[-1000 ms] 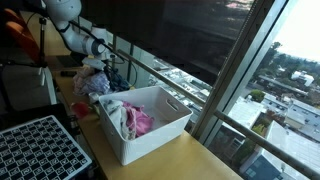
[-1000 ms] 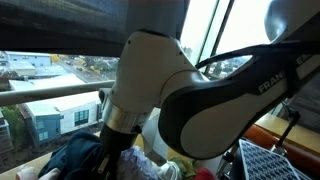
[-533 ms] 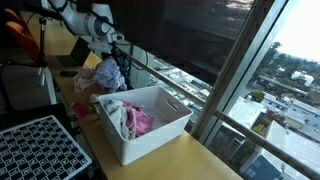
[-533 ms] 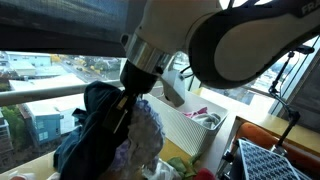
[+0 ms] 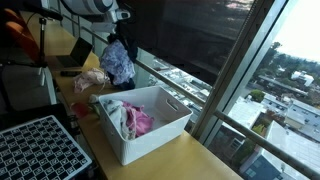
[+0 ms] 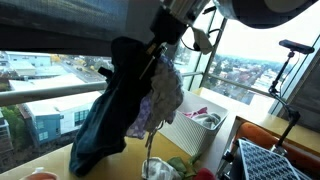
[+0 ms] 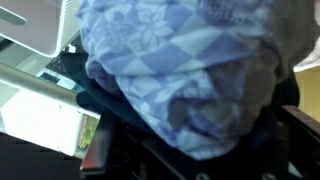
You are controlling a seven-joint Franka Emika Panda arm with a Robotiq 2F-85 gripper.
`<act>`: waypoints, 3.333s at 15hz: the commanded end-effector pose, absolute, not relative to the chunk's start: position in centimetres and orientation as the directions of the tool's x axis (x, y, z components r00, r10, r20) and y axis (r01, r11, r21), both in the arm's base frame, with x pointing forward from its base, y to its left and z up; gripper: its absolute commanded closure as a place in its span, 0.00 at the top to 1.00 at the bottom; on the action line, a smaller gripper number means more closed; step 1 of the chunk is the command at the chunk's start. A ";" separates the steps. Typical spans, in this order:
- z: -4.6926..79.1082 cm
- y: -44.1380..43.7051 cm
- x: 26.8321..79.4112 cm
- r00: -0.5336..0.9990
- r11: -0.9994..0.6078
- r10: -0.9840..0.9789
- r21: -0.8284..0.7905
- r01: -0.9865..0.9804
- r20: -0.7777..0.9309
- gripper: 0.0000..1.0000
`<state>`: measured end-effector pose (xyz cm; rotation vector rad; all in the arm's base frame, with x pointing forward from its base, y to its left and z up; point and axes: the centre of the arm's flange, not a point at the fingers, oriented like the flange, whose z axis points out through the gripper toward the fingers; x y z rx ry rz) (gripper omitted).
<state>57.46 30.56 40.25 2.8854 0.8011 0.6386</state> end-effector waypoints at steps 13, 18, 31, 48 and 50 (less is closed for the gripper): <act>50.2 6.9 52.7 0.855 -0.974 0.202 0.187 0.126 0.477 0.04; 46.7 3.4 52.2 0.882 -0.983 0.149 0.163 0.083 0.446 0.04; 56.4 -4.2 49.1 0.839 -0.976 0.137 0.218 0.023 0.527 0.04; 42.5 0.4 55.2 0.897 -0.974 0.211 0.159 0.160 0.388 0.04; 40.0 1.4 56.1 0.903 -0.974 0.219 0.138 0.179 0.369 0.04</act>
